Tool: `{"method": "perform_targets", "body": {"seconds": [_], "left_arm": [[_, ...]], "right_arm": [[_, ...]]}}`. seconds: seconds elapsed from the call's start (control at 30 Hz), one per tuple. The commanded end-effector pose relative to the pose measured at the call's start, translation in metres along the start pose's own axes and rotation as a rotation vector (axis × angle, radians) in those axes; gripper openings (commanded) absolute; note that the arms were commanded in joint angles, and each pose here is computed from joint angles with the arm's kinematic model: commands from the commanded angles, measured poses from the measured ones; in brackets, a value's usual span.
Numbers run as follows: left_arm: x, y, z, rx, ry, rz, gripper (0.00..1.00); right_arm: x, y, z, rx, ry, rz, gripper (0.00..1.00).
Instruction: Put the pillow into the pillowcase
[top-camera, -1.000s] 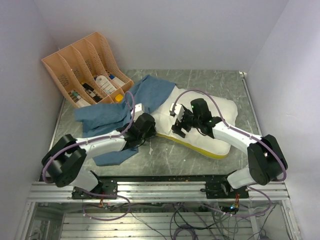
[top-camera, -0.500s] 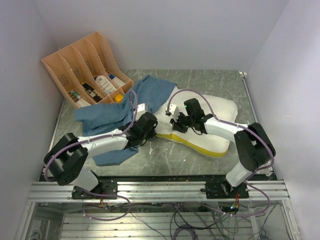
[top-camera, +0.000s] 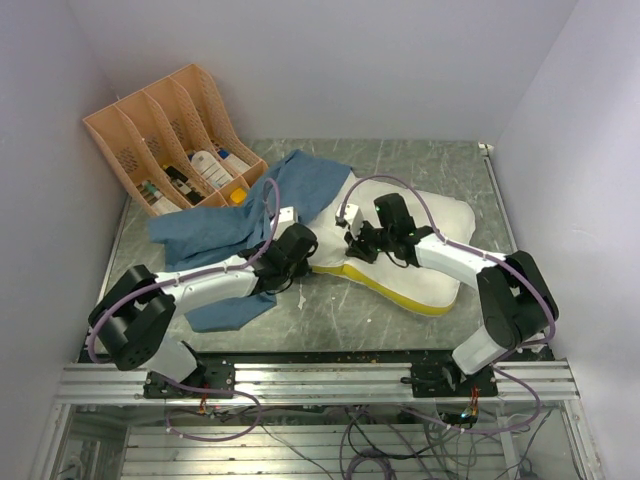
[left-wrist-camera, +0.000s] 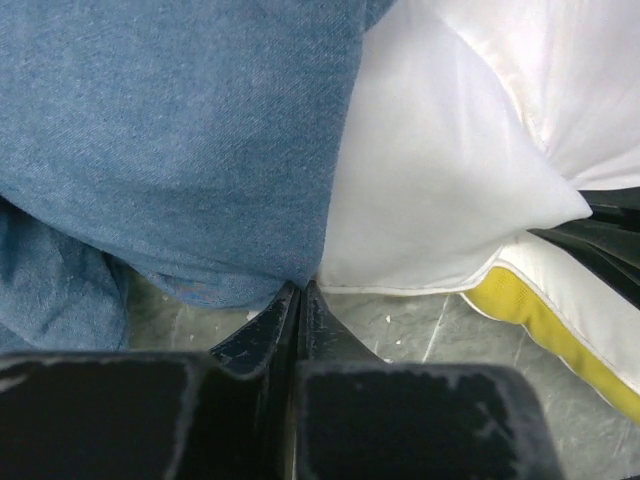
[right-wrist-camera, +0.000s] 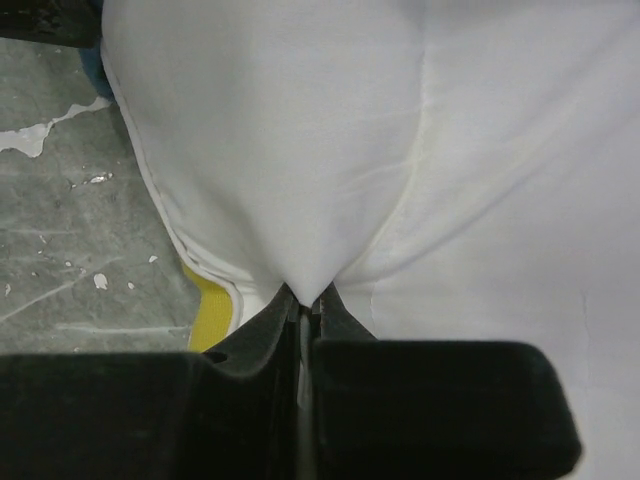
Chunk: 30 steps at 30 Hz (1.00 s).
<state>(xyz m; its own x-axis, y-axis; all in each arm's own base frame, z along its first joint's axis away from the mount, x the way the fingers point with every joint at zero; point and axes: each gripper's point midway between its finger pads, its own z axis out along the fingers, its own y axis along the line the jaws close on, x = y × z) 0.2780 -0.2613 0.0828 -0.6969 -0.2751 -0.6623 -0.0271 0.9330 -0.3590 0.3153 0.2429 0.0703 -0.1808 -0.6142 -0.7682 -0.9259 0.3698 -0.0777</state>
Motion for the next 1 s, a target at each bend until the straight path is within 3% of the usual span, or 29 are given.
{"method": "perform_targets", "body": {"seconds": [0.0, 0.23, 0.5, 0.63, 0.8, 0.97], "left_arm": [[-0.009, -0.003, -0.002, -0.028, -0.017, 0.049, 0.07], [-0.024, -0.051, -0.035, 0.168, -0.037, 0.067, 0.07], [-0.011, -0.180, -0.086, 0.554, 0.045, 0.203, 0.07], [0.007, -0.228, -0.099, 0.696, 0.096, 0.254, 0.07], [0.007, -0.214, -0.100, 0.668, 0.069, 0.227, 0.07], [0.008, -0.152, -0.085, 0.555, 0.060, 0.142, 0.07]], "right_arm": [[-0.012, 0.007, -0.004, -0.036, -0.048, -0.009, 0.00], [-0.035, 0.012, -0.018, -0.086, -0.151, 0.030, 0.00], [-0.082, 0.001, -0.086, -0.153, -0.480, 0.189, 0.00], [-0.075, 0.012, -0.081, -0.215, -0.486, 0.229, 0.00], [-0.041, 0.019, -0.047, -0.317, -0.362, 0.319, 0.00], [-0.053, 0.064, -0.049, -0.463, -0.382, 0.186, 0.00]]}}
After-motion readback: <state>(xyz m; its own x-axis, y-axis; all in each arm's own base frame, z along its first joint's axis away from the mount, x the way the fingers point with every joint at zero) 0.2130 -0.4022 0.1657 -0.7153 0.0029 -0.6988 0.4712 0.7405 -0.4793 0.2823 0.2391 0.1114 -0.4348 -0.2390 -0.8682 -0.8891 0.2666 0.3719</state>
